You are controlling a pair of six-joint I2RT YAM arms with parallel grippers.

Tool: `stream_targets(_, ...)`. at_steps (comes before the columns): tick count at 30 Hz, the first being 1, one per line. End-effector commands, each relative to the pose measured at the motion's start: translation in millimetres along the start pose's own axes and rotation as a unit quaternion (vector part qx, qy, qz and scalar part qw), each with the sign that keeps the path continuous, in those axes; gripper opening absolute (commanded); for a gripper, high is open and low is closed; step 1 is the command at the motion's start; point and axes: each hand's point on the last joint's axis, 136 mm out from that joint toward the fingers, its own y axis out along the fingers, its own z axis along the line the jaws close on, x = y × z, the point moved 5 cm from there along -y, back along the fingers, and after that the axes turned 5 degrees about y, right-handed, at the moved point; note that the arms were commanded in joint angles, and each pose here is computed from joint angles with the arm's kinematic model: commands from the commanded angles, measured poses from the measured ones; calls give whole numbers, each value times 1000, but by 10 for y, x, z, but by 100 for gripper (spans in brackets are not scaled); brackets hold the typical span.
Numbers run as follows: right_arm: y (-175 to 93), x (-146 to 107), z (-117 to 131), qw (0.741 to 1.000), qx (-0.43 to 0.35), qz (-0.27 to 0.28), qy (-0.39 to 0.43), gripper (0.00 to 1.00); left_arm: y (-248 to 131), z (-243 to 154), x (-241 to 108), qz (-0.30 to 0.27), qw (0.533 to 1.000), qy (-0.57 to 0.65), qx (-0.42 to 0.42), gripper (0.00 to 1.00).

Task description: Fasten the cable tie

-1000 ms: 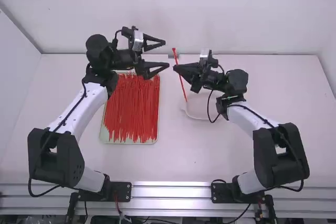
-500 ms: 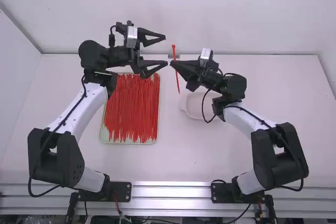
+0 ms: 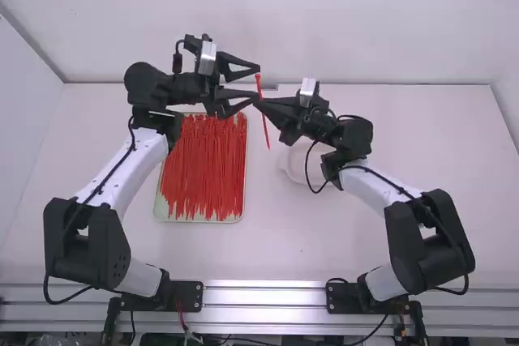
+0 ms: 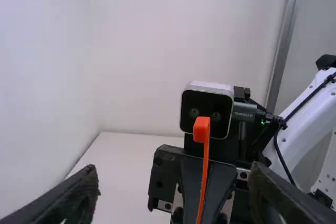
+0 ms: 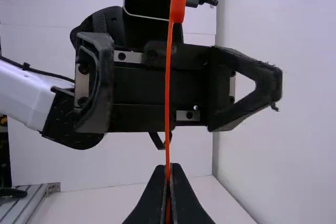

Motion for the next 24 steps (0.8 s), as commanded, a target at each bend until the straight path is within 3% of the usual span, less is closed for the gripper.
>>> stream_targets(1,48,58,-18,1000,2,-8,-7,0,28,-31,74,-1,1000,11,-11,66)
stream_targets(12,29,60,-43,1000,-3,-7,-6,0,60,-42,79,-3,1000,11,-12,27)
stream_targets(24,28,40,-54,1000,-4,-5,-4,0,75,-42,90,-7,1000,14,-9,27)
